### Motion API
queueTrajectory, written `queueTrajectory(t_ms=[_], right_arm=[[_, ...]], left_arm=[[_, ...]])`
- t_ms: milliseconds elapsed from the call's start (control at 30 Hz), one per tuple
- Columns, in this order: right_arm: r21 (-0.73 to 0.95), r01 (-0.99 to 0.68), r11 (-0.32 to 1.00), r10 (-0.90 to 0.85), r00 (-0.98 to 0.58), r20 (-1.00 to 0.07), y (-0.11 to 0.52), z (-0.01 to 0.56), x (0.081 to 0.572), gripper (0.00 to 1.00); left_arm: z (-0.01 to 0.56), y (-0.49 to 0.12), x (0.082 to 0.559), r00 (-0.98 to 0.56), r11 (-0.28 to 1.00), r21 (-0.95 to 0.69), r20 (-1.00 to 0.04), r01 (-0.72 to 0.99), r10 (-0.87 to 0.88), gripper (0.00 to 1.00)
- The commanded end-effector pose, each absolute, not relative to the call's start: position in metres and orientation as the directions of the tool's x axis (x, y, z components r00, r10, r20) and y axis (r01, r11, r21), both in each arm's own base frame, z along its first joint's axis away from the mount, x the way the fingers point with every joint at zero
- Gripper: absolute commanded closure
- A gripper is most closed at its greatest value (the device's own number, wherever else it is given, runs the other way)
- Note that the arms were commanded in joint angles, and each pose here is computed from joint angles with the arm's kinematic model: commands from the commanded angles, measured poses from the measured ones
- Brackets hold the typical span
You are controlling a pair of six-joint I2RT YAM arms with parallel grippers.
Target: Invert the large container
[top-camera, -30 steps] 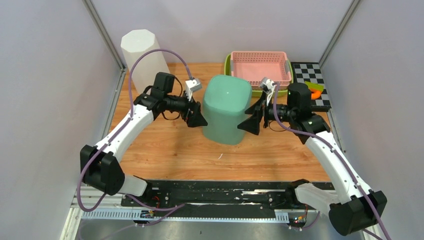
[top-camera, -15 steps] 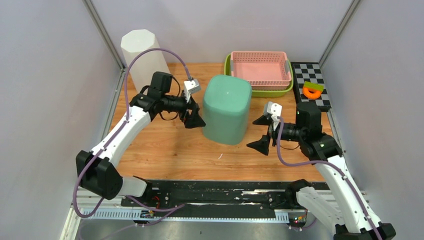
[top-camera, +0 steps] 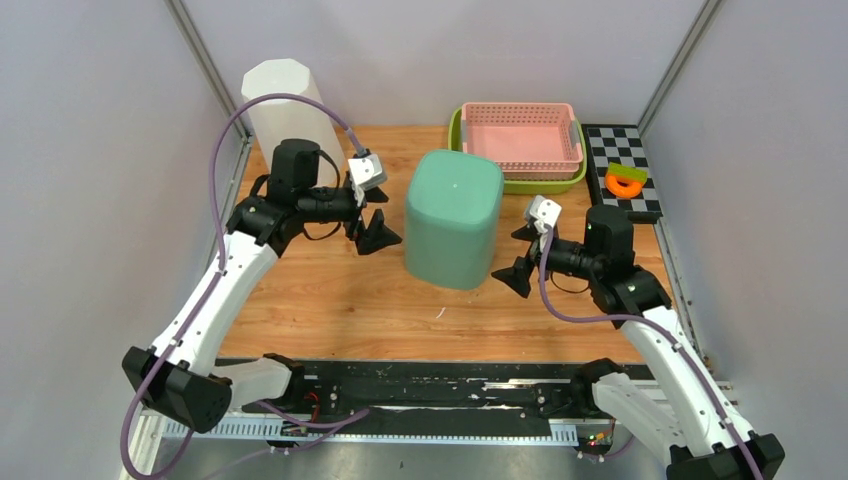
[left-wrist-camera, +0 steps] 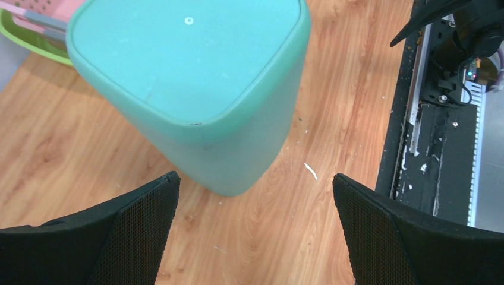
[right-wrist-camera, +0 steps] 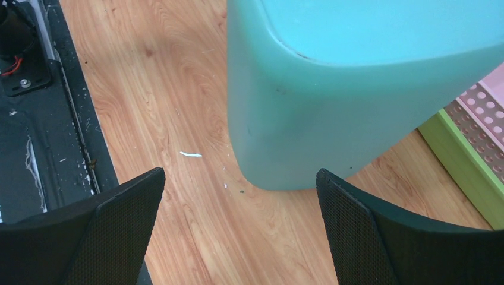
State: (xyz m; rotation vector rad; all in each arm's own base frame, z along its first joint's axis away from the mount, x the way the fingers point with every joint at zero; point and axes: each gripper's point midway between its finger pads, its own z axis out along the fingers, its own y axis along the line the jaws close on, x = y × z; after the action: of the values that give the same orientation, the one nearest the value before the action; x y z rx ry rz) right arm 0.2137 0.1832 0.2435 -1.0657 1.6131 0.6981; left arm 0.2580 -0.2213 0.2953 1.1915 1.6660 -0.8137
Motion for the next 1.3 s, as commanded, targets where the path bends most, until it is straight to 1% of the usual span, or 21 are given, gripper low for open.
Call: queueTrajectory(t_ms=[0,200,300,367,467,533,600,700,833,1100,1267], right_arm=[[-0.060,-0.867,0.494,-0.271,-0.089,-0.958,0.179,0.241,0.227,0.00],[-0.063,-0.847,0.528,-0.271,-0.097,-0.958,0.176,0.237,0.236,0.00],[-0.067,-0.838,0.542,-0.275,-0.101,-0.956,0.175,0.235,0.239,0.00],[-0.068,-0.833,0.549,-0.275,-0.103,-0.956,0.173,0.234,0.241,0.00],[-0.072,-0.826,0.560,-0.275,-0.103,-0.956,0.172,0.234,0.243,0.00],[-0.077,-0.816,0.572,-0.277,-0.104,-0.955,0.169,0.234,0.245,0.00],[-0.084,-0.805,0.587,-0.279,-0.104,-0.955,0.167,0.234,0.248,0.00],[-0.092,-0.790,0.606,-0.281,-0.104,-0.954,0.163,0.234,0.252,0.00],[-0.100,-0.768,0.632,-0.284,-0.110,-0.953,0.159,0.233,0.257,0.00],[-0.116,-0.739,0.664,-0.290,-0.111,-0.951,0.152,0.233,0.264,0.00],[-0.121,-0.727,0.676,-0.290,-0.111,-0.951,0.149,0.234,0.266,0.00]], left_arm=[[0.319,-0.223,0.262,-0.019,0.306,0.088,-0.944,0.948,0.329,0.00],[0.343,-0.236,0.259,0.063,0.258,0.145,-0.951,0.955,0.302,0.00],[0.352,-0.247,0.262,0.100,0.255,0.181,-0.948,0.950,0.301,0.00],[0.356,-0.257,0.266,0.135,0.256,0.213,-0.947,0.943,0.292,0.00],[0.356,-0.274,0.267,0.180,0.219,0.244,-0.944,0.945,0.276,0.00],[0.357,-0.286,0.269,0.172,0.193,0.233,-0.942,0.953,0.288,0.00],[0.356,-0.297,0.276,0.165,0.205,0.236,-0.936,0.950,0.311,0.00],[0.354,-0.313,0.288,0.142,0.252,0.234,-0.931,0.939,0.336,0.00],[0.350,-0.333,0.300,0.063,0.313,0.172,-0.943,0.934,0.328,0.00],[0.338,-0.371,0.310,-0.065,0.380,0.062,-0.947,0.923,0.314,0.00],[0.325,-0.389,0.319,-0.120,0.440,0.043,-0.934,0.897,0.335,0.00]])
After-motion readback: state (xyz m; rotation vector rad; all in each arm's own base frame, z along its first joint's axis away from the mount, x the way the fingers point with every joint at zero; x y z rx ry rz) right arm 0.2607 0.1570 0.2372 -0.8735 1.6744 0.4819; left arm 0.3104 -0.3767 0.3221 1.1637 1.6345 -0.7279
